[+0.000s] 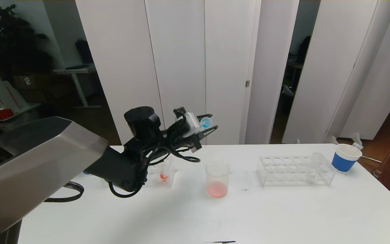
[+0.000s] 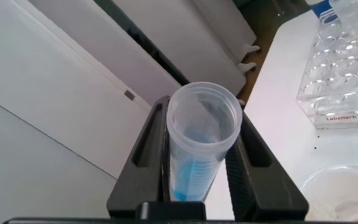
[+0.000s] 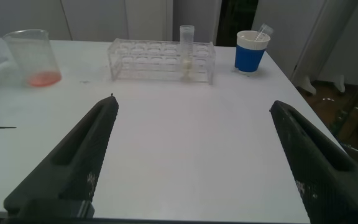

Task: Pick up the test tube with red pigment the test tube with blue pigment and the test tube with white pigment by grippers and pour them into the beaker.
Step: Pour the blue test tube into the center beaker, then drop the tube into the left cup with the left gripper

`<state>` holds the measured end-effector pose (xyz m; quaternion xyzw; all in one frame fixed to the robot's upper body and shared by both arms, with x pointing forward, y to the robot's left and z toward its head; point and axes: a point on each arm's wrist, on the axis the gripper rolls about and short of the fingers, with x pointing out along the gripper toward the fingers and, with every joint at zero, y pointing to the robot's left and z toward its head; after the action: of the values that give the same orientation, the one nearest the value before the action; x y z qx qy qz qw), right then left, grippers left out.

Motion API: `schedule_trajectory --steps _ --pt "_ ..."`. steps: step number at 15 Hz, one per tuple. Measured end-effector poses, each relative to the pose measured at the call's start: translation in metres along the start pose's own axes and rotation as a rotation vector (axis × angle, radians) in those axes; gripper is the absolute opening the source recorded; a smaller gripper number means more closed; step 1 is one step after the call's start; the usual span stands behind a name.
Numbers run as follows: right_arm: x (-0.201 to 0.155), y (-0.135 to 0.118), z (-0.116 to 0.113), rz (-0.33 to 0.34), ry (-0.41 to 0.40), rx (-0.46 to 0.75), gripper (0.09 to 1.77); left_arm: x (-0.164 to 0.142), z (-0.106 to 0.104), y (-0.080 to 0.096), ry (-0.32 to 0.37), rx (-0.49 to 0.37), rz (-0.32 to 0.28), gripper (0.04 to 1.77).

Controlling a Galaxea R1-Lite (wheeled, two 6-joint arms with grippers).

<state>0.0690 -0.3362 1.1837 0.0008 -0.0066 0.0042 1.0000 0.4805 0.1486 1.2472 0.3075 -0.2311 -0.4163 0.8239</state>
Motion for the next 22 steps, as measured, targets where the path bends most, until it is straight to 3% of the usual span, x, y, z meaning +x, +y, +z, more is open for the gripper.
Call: schedule_trajectory --steps 3,7,11,17,22 --pt "0.0 0.0 0.0 0.0 0.0 0.0 1.75 0.001 -0.014 -0.01 0.022 0.128 -0.02 0.59" --pt "0.0 0.0 0.0 0.0 0.0 0.0 1.75 0.003 -0.025 -0.019 0.034 0.226 -0.029 0.59" --pt "0.0 0.0 0.0 0.001 0.0 0.0 1.75 0.006 -0.029 -0.023 -0.006 0.338 0.013 0.59" --pt "0.0 0.0 0.0 0.0 0.0 0.0 1.75 0.009 -0.041 -0.033 -0.006 0.451 0.018 0.59" --pt "0.0 0.0 0.0 0.0 0.0 0.0 1.75 0.011 -0.04 -0.035 -0.044 0.549 0.082 0.59"
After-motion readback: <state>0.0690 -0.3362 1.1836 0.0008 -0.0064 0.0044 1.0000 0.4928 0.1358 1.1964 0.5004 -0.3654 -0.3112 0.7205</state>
